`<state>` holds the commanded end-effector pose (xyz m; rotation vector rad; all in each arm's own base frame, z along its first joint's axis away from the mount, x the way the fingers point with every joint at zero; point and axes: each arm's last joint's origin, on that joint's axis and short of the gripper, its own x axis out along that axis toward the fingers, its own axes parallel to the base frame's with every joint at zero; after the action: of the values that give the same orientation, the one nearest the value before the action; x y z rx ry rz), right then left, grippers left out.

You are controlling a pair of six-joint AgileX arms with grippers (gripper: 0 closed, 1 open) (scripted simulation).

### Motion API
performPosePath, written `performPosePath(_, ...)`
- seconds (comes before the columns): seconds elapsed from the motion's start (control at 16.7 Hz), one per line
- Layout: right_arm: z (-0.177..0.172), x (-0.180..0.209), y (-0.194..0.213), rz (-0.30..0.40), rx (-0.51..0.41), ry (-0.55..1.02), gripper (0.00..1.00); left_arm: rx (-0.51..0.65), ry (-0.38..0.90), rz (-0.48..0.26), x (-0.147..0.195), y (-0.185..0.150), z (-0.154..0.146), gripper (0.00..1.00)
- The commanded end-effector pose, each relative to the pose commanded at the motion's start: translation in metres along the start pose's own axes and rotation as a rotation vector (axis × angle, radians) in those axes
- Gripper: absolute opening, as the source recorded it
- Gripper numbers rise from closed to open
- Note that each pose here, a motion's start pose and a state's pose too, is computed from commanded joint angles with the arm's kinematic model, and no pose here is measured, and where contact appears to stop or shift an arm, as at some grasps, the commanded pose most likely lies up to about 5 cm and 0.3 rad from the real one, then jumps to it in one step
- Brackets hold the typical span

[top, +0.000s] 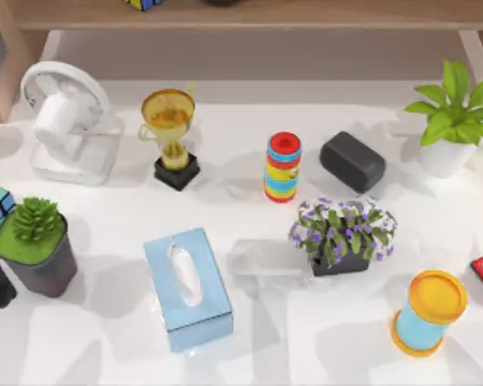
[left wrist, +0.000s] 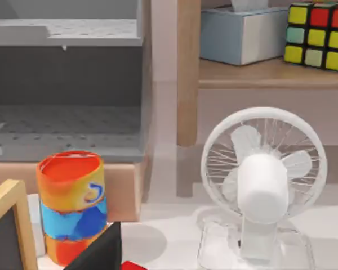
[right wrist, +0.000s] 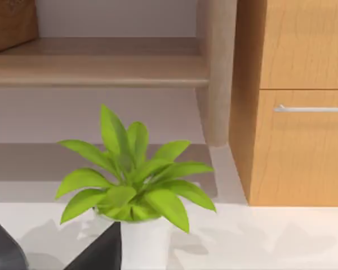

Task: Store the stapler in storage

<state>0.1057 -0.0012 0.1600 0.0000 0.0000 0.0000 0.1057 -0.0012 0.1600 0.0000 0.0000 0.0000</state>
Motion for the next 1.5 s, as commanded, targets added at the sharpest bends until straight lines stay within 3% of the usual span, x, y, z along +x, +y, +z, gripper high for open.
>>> performPosePath(0.24,0.006,0.001,-0.001,-0.003,-0.028,-0.01,1.0,0.0,0.0,0.0,0.0,0.0,0.0,1.0)
performPosePath(0.42,0.03,0.006,-0.004,-0.013,-0.135,-0.043,1.0,0.0,0.0,0.0,0.0,0.0,0.0,1.0)
performPosePath(0.66,0.073,0.035,-0.012,-0.031,-0.37,-0.065,1.0,0.0,0.0,0.0,0.0,0.0,0.0,1.0)
performPosePath(0.9,0.097,0.1,-0.034,-0.032,-0.659,-0.028,1.0,0.0,0.0,0.0,0.0,0.0,0.0,1.0)
performPosePath(1.14,0.079,0.181,-0.072,-0.011,-0.947,0.026,1.0,0.0,0.0,0.0,0.0,0.0,0.0,1.0)
performPosePath(1.5,0.002,0.266,-0.136,0.008,-1.322,0.036,1.0,0.0,0.0,0.0,0.0,0.0,0.0,1.0)
